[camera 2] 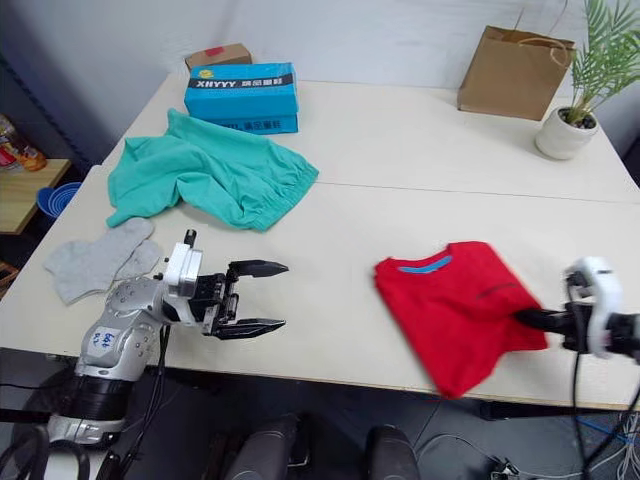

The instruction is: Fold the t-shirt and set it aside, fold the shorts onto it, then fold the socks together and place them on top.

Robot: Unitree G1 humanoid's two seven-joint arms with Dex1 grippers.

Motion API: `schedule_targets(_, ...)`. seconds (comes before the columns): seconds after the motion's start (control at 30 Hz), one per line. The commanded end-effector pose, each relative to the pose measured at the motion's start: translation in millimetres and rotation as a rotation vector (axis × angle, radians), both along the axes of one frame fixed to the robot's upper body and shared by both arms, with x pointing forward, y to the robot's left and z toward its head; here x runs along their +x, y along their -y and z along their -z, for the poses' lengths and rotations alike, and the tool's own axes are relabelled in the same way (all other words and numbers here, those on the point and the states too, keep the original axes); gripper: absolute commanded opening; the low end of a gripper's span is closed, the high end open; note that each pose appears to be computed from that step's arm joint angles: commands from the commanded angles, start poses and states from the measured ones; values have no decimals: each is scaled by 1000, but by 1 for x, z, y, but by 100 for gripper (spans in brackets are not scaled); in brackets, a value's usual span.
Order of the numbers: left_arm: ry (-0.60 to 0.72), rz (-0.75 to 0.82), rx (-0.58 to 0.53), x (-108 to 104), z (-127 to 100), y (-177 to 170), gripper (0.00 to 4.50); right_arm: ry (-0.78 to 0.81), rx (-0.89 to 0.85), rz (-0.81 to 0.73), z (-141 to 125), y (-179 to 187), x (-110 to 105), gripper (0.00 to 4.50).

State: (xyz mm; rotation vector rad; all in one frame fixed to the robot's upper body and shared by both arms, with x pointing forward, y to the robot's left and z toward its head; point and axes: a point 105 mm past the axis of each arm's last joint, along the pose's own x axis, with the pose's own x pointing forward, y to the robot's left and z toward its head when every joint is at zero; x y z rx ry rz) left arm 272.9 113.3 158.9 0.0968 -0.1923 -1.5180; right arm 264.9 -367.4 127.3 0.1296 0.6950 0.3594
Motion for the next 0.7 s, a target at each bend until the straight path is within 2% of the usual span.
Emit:
schedule_targets(0.03, 38, 10, 3, -2, -6, -1, 450, 7, -101, 48, -4, 34, -4, 5)
schedule_targets(0.2, 28, 2, 16, -6, -4, -5, 450, -8, -131, 190, 0, 69, -7, 5)
schedule_targets(0.23, 24, -3, 15, -6, -5, -5, 450, -50, -124, 244, 3, 75, -10, 5)
schedule_targets(0.33, 12, -2, 20, -9, -7, -8, 450, -57, -207, 295, 3, 91, -13, 5)
schedule_targets(0.4, 8, -2, 34, -10, -6, -12, 450, -31, -192, 320, 2, 93, -9, 5)
schedule_targets(0.5, 17, -19, 47, -6, -7, -16, 450, -77, -146, 273, 8, 84, -10, 5)
schedule_targets(0.63, 47, -59, 45, 3, -13, -20, 450, -92, -139, 320, 12, 85, -7, 5)
schedule_targets(0.7, 55, -65, 50, 6, -14, -23, 450, -131, -112, 343, 16, 85, -13, 5)
